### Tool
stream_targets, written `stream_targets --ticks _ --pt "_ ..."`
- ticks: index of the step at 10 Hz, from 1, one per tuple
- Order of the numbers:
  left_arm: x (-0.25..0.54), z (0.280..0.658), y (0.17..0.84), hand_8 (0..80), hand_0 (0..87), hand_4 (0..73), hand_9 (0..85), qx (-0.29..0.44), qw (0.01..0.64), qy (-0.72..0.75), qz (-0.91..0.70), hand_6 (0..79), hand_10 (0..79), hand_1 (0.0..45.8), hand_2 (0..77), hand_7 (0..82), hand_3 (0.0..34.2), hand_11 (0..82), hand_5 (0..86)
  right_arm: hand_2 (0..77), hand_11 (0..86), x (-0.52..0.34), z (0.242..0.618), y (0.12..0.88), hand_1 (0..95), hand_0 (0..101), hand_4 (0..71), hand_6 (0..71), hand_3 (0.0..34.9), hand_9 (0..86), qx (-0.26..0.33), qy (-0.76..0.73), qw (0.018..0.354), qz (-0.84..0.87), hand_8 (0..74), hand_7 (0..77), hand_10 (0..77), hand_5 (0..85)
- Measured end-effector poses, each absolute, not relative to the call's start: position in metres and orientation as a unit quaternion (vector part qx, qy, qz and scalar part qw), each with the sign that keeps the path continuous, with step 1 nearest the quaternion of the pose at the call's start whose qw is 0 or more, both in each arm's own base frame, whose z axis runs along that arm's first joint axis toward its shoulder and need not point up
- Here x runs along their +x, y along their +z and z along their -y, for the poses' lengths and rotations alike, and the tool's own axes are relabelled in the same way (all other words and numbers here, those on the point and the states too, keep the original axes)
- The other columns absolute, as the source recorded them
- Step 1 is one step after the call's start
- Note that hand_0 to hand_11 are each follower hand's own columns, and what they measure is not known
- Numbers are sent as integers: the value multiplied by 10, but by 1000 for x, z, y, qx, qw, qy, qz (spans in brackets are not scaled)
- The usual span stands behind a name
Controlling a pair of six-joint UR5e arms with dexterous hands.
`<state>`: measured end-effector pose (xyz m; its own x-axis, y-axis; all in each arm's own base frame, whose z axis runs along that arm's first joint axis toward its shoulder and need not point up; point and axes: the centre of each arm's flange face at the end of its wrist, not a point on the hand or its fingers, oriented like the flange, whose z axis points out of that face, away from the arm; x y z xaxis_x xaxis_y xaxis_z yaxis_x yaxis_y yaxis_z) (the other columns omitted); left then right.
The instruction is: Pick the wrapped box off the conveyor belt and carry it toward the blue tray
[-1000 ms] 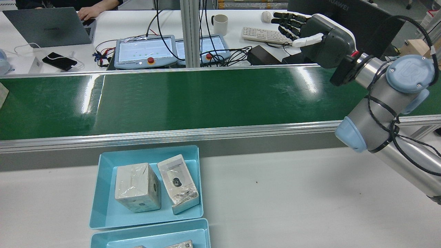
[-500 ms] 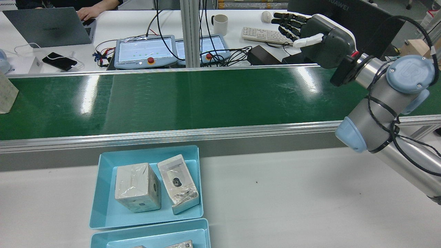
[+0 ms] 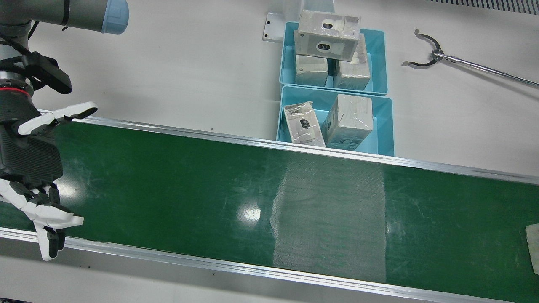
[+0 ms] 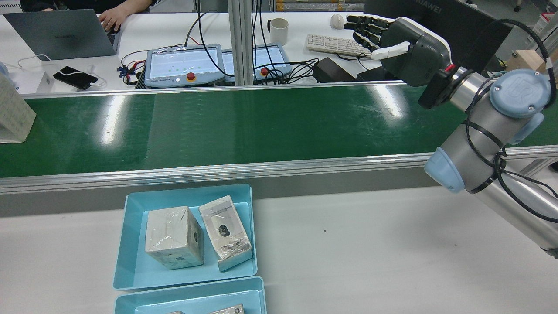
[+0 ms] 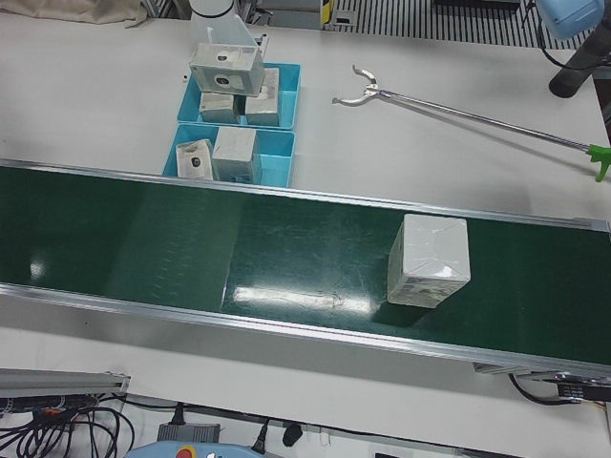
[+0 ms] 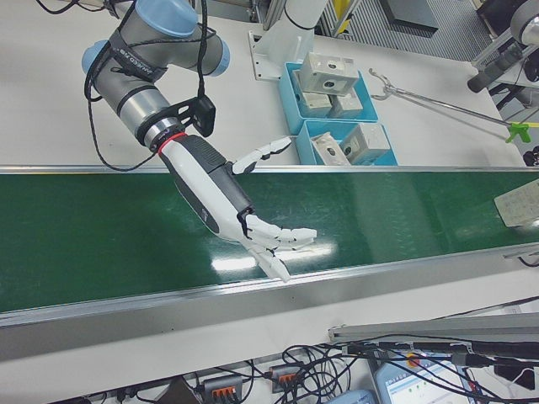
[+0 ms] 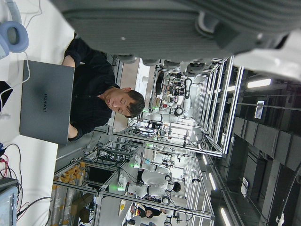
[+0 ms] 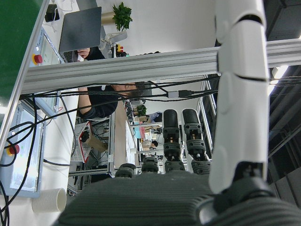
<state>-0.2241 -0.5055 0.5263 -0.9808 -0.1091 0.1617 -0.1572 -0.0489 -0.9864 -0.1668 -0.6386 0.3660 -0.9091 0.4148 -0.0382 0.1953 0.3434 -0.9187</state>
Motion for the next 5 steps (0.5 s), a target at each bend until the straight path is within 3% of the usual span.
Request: stream_targets --ticks 5 --pt "-224 505 526 5 0 0 5 97 17 718 689 0 0 0 11 5 0 5 5 98 33 -167 637 372 131 488 245 98 2 49 -188 545 102 811 27 245 11 158"
